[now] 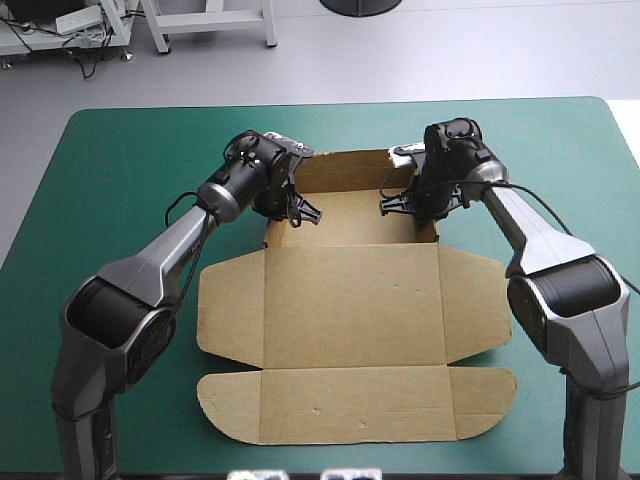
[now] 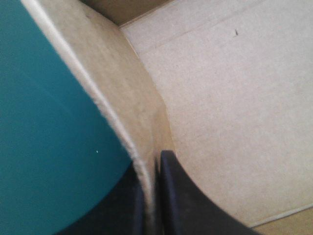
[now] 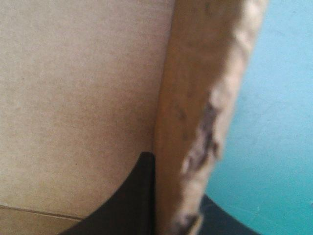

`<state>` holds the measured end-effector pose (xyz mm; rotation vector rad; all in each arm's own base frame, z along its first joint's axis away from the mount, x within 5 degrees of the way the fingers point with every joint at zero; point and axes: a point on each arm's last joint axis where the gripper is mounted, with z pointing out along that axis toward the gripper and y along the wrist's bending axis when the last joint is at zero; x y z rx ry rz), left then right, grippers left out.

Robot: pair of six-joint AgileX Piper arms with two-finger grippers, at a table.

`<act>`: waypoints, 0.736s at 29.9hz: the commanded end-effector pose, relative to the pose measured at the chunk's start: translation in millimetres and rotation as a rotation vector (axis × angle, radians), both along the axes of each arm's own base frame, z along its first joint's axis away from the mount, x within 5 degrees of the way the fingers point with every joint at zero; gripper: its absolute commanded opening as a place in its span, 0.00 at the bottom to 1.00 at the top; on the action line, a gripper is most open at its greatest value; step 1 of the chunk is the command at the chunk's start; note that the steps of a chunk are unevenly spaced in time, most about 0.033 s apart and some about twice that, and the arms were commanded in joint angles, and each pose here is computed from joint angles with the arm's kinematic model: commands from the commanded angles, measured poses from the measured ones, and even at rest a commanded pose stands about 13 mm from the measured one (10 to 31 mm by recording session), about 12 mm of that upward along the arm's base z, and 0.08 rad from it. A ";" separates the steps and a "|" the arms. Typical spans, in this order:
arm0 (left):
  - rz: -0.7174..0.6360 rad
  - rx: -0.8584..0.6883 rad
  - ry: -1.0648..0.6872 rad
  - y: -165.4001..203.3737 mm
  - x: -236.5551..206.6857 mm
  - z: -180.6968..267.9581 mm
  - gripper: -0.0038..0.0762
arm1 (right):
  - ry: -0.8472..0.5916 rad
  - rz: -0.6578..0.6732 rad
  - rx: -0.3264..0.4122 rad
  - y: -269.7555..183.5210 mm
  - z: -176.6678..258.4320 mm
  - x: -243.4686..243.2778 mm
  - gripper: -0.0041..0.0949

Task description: Fold the box

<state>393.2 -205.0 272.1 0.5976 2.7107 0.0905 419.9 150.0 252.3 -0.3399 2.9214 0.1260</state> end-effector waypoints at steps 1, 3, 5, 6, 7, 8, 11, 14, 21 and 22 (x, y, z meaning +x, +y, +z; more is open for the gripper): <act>-0.060 -0.019 -0.031 -0.9 -1.7 16.7 0.19 | -0.015 0.100 0.132 18.3 23.3 -10.4 0.08; -0.045 -0.037 -0.012 3.6 -0.5 21.1 0.39 | -0.016 0.105 0.133 18.4 23.4 -10.4 0.19; -0.030 -0.038 -0.001 8.1 0.1 28.1 0.63 | -0.015 0.107 0.136 18.8 23.4 -10.5 0.40; -0.028 -0.037 -0.001 8.3 -0.4 32.6 0.71 | -0.015 0.109 0.137 18.9 23.5 -10.6 0.50; -0.025 -0.034 0.006 9.0 -1.3 36.1 0.80 | -0.016 0.109 0.134 18.6 23.4 -10.5 0.62; -0.027 -0.027 0.000 9.9 -1.5 42.1 0.86 | -0.016 0.100 0.131 18.2 23.3 -10.3 0.73; -0.047 -0.045 -0.037 9.9 -2.9 58.4 0.88 | -0.022 0.085 0.124 17.2 25.2 -10.0 0.90; -0.049 -0.057 -0.107 13.5 -6.1 81.1 0.86 | -0.067 0.081 0.131 14.4 40.4 -10.1 0.88; -0.047 -0.061 -0.330 45.3 -49.8 164.8 0.86 | -0.237 0.042 0.188 -2.1 98.2 -7.7 0.88; -0.046 -0.087 -0.365 51.5 -62.8 181.0 0.86 | -0.247 0.037 0.203 -4.6 102.0 -6.7 0.88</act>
